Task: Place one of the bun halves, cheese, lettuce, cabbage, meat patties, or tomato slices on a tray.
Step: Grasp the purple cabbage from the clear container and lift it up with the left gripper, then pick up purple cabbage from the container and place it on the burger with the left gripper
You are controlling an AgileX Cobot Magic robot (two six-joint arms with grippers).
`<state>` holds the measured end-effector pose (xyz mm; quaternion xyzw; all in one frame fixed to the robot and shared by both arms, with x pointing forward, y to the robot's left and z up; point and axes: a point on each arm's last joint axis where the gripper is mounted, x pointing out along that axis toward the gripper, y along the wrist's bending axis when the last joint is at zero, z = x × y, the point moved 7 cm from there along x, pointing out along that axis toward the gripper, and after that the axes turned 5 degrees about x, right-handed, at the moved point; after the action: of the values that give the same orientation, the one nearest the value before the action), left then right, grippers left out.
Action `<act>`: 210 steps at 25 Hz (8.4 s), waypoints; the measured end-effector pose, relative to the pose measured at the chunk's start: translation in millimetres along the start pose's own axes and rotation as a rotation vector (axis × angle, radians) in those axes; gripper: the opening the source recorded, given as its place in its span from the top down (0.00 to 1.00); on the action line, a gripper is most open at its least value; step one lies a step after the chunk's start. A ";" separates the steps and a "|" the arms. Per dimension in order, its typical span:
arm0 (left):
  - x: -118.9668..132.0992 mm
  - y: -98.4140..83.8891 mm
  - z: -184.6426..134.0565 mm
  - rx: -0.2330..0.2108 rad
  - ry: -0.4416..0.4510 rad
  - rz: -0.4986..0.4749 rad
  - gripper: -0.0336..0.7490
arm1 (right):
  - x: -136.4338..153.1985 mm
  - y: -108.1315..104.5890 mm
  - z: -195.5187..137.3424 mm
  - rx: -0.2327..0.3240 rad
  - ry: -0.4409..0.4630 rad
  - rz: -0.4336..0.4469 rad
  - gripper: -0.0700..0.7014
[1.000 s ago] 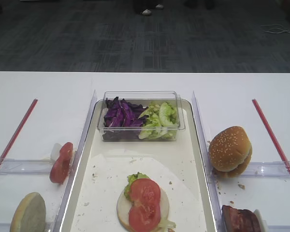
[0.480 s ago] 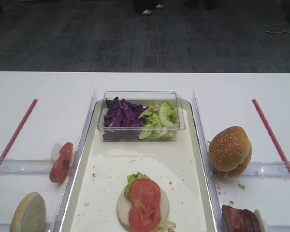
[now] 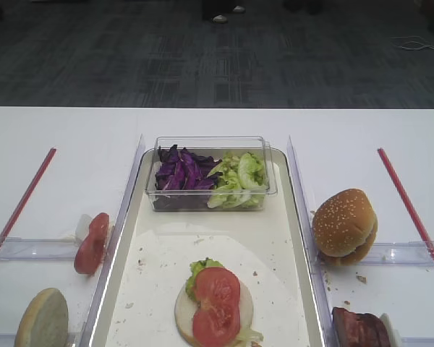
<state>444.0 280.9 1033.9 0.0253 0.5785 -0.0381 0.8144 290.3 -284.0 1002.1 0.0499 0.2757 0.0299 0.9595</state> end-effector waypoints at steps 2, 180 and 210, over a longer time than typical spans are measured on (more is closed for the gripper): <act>2.1 -0.1 10.8 0.000 0.008 0.000 0.38 | 0.0 0.0 0.0 0.000 0.000 0.000 0.30; 150.3 -200.4 223.9 0.340 0.020 -0.211 0.98 | 0.0 0.0 0.0 0.000 0.000 0.000 0.30; 87.4 -169.7 50.8 0.432 0.165 -0.227 0.98 | 0.0 0.0 0.0 0.000 0.000 0.000 0.30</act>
<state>504.9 104.6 968.7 0.1368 0.6205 -0.2498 0.7307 290.3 -284.0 1002.1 0.0499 0.2757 0.0299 0.9595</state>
